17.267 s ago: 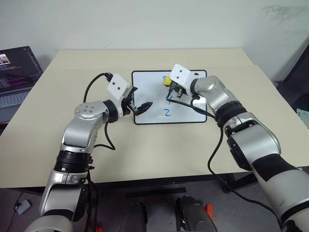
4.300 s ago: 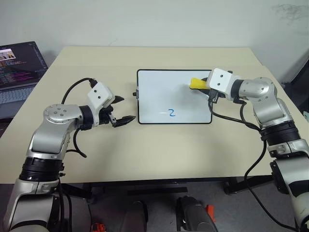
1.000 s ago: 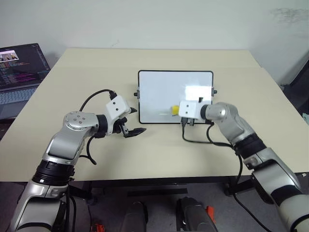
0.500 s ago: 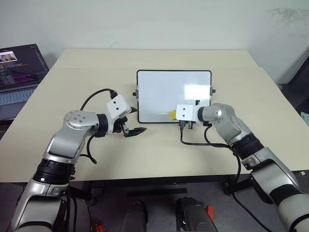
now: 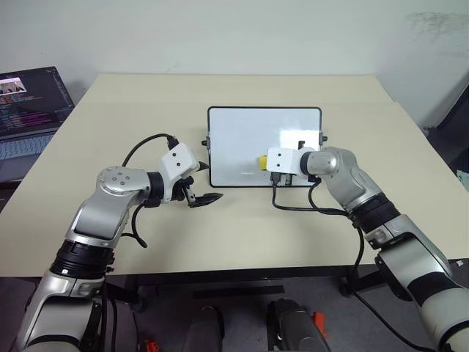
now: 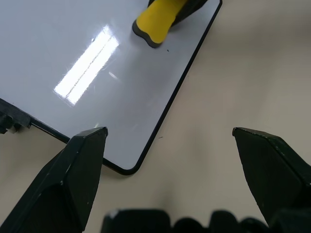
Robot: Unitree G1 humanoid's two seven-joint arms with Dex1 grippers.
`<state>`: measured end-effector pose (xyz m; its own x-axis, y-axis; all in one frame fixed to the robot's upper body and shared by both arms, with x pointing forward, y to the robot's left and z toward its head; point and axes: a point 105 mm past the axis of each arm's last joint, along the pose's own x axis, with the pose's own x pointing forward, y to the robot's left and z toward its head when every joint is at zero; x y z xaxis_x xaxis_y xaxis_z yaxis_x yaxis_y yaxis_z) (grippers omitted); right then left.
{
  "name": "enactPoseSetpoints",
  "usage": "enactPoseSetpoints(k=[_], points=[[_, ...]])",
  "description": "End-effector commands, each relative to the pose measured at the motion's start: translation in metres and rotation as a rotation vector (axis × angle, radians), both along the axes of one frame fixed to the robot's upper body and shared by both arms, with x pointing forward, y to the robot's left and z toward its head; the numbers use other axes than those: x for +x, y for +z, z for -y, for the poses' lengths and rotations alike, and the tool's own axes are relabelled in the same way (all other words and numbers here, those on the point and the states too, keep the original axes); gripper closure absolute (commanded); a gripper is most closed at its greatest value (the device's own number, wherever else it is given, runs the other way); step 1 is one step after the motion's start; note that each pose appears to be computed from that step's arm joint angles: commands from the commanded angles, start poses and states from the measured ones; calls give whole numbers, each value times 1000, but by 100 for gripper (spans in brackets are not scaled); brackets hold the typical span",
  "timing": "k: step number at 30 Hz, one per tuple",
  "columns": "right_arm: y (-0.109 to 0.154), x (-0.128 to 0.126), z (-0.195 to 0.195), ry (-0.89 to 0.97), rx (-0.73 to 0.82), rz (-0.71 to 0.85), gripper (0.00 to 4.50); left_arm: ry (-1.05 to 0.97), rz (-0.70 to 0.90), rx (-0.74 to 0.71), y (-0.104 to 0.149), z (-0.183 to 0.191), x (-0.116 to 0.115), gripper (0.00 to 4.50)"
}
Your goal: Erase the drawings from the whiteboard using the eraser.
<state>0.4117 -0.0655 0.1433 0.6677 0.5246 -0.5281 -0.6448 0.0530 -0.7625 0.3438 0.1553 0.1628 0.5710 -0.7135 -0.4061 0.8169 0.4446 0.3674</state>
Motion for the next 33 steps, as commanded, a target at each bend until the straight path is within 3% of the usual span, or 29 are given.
enactPoseSetpoints(k=[1, 4, 16, 24, 27, 30, 33], points=[[-28, -20, 8, 44, -100, -120, 340, -15, 43, -2, 11, 3, 1, 0], [-33, -21, 14, 19, -111, -136, 340, -16, 44, 0, 11, 3, 1, 0], [7, 13, 33, -128, -38, 18, 340, -26, 48, 2, 12, 6, 2, 0], [16, 19, 39, -143, -13, 36, 340, -24, 50, 3, 12, 5, 3, 0], [24, 1, 16, -22, 132, -52, 340, -24, 53, -4, 14, 5, 3, 0], [61, -45, -9, 201, 394, -199, 340, -34, 69, -111, 32, 10, 1, 0], [97, -49, 10, 151, 562, -179, 340, -55, 73, -154, 41, 14, -3, 0]])
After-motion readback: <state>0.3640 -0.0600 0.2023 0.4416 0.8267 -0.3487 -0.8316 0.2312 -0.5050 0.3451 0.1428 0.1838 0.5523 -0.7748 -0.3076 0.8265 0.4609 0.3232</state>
